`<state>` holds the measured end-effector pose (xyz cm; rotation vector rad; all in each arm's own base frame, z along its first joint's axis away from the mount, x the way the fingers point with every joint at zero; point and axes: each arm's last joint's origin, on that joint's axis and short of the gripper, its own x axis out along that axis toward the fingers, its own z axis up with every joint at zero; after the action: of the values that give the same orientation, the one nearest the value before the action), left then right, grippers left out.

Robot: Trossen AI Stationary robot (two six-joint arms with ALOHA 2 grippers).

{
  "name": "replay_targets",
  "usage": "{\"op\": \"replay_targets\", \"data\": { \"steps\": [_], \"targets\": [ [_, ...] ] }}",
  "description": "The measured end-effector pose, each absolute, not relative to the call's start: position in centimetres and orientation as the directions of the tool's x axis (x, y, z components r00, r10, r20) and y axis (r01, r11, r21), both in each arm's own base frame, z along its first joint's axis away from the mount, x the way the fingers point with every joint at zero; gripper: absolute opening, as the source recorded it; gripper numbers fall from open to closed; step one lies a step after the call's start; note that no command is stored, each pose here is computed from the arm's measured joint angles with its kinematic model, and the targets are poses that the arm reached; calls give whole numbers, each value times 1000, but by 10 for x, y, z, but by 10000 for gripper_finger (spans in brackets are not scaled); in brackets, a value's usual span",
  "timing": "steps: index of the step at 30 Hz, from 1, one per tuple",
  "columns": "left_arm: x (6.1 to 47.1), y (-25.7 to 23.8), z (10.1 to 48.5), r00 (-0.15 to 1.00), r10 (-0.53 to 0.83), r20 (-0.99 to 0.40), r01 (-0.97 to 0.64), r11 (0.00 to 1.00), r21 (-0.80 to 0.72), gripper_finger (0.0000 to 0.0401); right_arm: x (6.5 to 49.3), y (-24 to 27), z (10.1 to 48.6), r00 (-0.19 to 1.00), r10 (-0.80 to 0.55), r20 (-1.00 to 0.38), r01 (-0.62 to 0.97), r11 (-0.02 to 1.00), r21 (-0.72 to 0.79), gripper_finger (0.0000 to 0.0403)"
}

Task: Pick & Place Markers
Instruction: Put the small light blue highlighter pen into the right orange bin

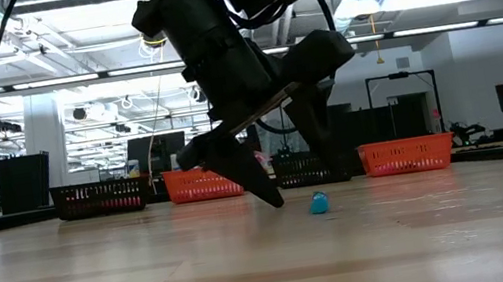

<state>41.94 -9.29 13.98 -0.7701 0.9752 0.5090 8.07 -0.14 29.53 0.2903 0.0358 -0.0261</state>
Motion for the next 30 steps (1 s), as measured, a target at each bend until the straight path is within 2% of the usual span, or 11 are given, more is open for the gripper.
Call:
{"op": "replay_targets", "data": {
  "steps": [11,20,25,27,30],
  "targets": [
    [413,-78,134,405,71,-911,-732,622,-277,298,81,-3,295,997,-67,-39,76,951,300,63],
    [412,-77,133,395,63,-916,-705,661,-258,281,81,-3,296,997,-71,-36,79,949,304,63],
    [405,-77,148,406,83,-910,-635,741,-216,281,83,-3,296,997,-70,-44,82,899,430,63],
    [402,-80,170,473,111,-874,-592,775,-222,281,88,-2,294,997,-47,-67,74,864,499,63],
    [391,-86,206,586,186,-788,-551,805,-219,281,99,2,292,995,35,-98,21,854,520,63]
  ]
}}
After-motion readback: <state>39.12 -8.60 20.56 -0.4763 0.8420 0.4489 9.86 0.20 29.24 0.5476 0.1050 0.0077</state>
